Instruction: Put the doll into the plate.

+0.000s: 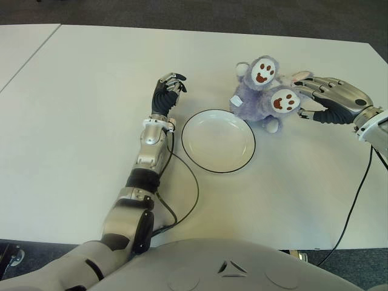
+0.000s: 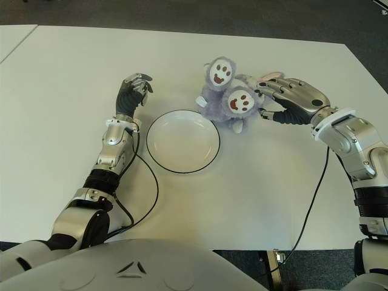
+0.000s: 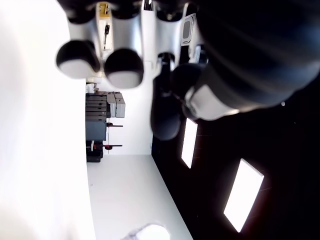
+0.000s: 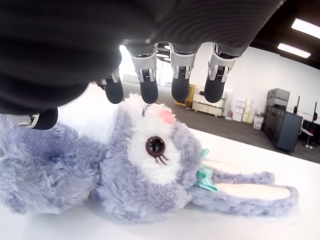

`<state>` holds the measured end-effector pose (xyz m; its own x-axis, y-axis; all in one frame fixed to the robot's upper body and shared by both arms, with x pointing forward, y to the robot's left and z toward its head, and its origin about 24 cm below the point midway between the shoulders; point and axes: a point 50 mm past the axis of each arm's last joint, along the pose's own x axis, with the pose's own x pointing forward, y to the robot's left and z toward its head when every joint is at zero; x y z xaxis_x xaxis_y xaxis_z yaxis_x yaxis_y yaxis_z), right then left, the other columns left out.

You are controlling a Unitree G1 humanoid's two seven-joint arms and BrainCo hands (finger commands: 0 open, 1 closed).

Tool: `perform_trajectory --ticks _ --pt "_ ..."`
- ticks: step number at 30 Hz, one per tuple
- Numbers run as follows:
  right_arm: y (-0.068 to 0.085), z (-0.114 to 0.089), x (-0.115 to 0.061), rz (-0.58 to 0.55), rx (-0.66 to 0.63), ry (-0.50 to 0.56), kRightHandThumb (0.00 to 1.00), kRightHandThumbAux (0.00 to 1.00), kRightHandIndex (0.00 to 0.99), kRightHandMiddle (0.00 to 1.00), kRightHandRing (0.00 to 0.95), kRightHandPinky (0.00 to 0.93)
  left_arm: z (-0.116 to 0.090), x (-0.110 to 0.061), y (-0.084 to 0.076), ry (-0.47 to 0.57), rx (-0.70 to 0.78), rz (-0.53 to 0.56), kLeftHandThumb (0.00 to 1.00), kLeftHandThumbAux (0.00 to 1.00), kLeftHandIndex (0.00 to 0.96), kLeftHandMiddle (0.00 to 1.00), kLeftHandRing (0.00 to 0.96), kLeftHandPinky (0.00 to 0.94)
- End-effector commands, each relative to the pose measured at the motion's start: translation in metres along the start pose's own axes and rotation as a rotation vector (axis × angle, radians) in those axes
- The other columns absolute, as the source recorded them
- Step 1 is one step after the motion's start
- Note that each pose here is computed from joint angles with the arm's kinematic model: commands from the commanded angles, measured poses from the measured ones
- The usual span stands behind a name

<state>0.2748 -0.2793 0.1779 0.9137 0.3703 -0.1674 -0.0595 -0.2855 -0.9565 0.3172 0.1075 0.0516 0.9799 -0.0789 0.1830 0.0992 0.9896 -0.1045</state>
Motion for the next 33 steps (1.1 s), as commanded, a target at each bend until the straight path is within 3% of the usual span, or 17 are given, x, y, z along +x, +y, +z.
perform_trajectory --ticks 1,23,33 --pt "-0.003 0.003 0.005 0.010 -0.015 -0.047 0.557 0.141 0.000 0.000 0.000 0.000 -0.034 -0.028 0.001 0.138 -0.029 0.034 0.713 0.703 0.443 0.878 0.882 0.877" --pt "-0.023 0.013 0.019 -0.016 0.056 -0.114 0.538 0.136 0.000 0.000 0.000 0.000 -0.036 -0.030 0.001 0.142 -0.033 0.043 0.715 0.701 0.443 0.877 0.882 0.873" --pt "-0.028 0.022 0.028 0.022 0.079 -0.168 0.541 0.129 0.000 0.000 0.000 0.000 -0.036 -0.032 0.000 0.141 -0.039 0.041 0.715 0.702 0.443 0.875 0.880 0.870"
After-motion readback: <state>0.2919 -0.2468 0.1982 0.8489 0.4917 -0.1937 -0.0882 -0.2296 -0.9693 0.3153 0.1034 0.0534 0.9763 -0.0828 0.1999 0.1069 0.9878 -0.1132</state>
